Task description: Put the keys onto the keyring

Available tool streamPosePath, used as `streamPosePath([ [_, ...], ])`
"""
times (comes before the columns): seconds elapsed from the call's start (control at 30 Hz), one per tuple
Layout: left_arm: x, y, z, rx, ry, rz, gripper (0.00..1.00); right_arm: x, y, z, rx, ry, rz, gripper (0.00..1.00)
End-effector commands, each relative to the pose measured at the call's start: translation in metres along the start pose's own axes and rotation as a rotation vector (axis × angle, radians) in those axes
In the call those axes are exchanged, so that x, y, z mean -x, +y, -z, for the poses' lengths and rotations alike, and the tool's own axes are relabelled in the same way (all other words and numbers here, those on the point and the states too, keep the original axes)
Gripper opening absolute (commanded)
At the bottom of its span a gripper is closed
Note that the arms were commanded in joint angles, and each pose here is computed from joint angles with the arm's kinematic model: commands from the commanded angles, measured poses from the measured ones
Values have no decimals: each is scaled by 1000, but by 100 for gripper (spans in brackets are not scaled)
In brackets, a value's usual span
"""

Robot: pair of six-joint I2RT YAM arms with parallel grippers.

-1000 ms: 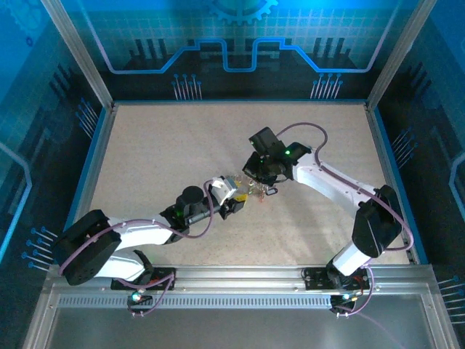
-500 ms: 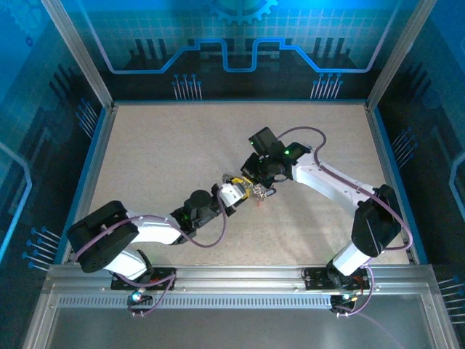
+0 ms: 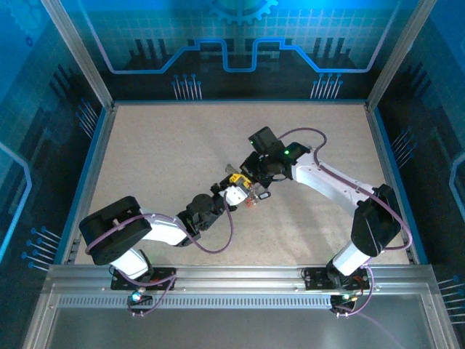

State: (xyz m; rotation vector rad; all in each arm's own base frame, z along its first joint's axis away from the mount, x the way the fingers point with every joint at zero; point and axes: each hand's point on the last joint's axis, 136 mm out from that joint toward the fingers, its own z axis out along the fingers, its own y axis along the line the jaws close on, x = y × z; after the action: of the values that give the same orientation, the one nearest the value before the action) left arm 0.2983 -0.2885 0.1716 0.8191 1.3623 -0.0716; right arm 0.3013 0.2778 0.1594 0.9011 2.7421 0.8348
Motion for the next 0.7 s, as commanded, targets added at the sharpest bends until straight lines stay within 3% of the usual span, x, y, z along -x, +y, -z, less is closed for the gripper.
streamPosePath([
  [0.0, 11, 18, 2, 83, -49, 15, 31, -17, -8, 4, -29, 50, -10, 0],
  [0.3, 2, 18, 10, 86, -41, 28, 29, -14, -5, 8, -15, 35, -17, 0],
  [0.67, -13, 5, 18, -12, -26, 53, 36, -17, 0, 10, 11, 41, -9, 0],
])
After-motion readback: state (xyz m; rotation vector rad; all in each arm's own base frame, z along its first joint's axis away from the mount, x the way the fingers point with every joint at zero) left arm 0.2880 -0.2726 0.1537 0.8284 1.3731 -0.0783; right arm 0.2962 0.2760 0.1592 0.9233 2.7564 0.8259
